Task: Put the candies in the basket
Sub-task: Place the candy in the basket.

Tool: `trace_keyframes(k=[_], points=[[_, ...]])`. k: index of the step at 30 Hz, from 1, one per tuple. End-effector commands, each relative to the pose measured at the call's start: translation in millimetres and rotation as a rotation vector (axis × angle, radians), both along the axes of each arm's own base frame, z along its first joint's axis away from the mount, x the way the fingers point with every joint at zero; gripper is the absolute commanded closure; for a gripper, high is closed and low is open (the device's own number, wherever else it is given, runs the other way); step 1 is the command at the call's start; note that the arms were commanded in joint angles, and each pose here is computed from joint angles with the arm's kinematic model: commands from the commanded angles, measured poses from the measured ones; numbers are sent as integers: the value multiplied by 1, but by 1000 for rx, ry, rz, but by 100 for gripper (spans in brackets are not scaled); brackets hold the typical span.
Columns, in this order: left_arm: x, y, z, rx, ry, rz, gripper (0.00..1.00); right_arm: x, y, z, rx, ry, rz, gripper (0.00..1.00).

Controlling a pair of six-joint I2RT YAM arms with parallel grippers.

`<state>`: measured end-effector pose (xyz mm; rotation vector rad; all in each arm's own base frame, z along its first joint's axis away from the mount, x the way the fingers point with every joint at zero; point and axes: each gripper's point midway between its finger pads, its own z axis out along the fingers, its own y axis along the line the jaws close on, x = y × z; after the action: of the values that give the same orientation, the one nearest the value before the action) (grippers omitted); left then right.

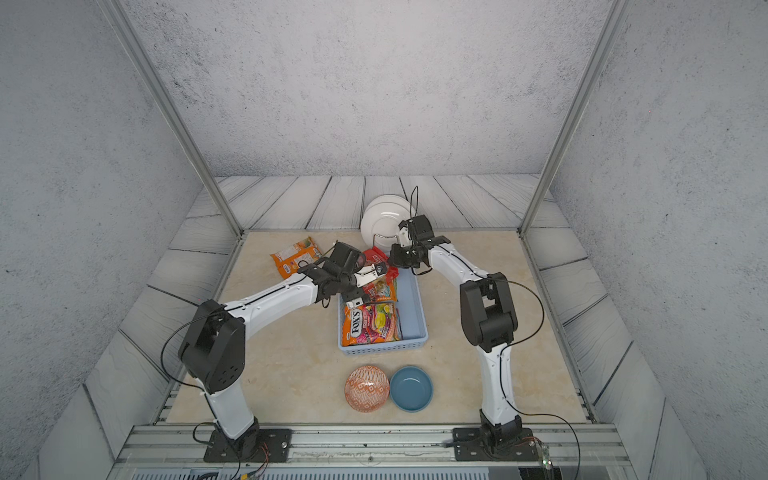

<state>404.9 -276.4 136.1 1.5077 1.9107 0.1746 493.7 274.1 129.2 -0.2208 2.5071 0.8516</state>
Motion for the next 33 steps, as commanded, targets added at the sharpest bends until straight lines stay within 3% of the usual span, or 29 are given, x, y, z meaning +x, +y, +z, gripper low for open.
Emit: trace_keyframes(k=[1,14,28,33], points=[[12,16,2,86,-75,29,1,-6,-5,9,12,-13,-6,100],[14,45,8,93,-87,62,1,-31,-13,28,45,-15,-33,100],[-5,48,29,33,-83,38,1,-49,-3,23,53,9,-18,100],[-22,51,49,-12,-83,22,1,-49,-11,43,29,-39,-42,79]])
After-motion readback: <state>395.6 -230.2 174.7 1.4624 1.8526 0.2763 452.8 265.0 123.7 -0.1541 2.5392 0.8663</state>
